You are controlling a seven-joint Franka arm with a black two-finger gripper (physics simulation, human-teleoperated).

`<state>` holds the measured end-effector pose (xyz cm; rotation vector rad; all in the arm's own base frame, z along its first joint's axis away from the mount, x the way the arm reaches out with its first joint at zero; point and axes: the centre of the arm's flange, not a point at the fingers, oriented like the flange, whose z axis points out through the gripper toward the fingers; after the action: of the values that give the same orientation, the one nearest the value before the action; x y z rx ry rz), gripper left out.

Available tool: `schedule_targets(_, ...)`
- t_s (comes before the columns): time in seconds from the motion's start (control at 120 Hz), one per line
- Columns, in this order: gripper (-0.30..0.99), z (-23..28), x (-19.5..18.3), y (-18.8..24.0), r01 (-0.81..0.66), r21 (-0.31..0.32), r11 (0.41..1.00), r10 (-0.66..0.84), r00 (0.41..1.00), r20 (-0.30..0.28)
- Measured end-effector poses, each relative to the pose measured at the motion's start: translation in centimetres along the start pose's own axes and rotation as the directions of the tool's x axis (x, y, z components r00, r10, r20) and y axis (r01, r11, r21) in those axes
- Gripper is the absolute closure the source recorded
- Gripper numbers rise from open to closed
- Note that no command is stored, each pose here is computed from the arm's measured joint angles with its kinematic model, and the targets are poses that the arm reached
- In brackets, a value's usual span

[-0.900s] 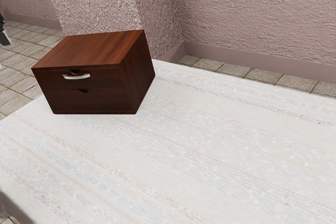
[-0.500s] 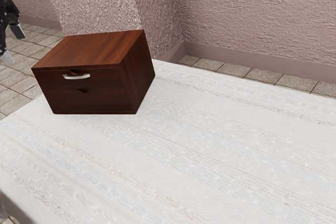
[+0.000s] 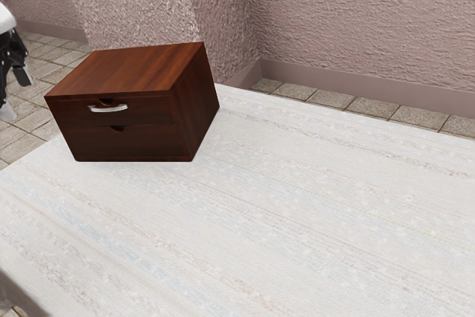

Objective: Pull the drawer handle with one arm to open the drawer

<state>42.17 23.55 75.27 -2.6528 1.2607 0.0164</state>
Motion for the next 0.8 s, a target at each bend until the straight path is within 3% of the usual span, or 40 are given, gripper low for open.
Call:
schedule_targets(0.133,0.0,2.7,-1.2,0.8,-0.006,0.01,1.0,0.006,1.0,0.03)
schedule_targets(0.35,0.0,6.6,-4.5,-0.5,0.023,0.078,0.997,-0.029,0.997,0.073)
schedule_targets(0.6,0.0,9.1,-6.4,-3.4,0.046,0.14,0.989,-0.065,0.989,0.134)
schedule_targets(0.8,0.0,8.8,-9.4,-4.3,0.097,0.177,0.979,-0.123,0.983,0.14)
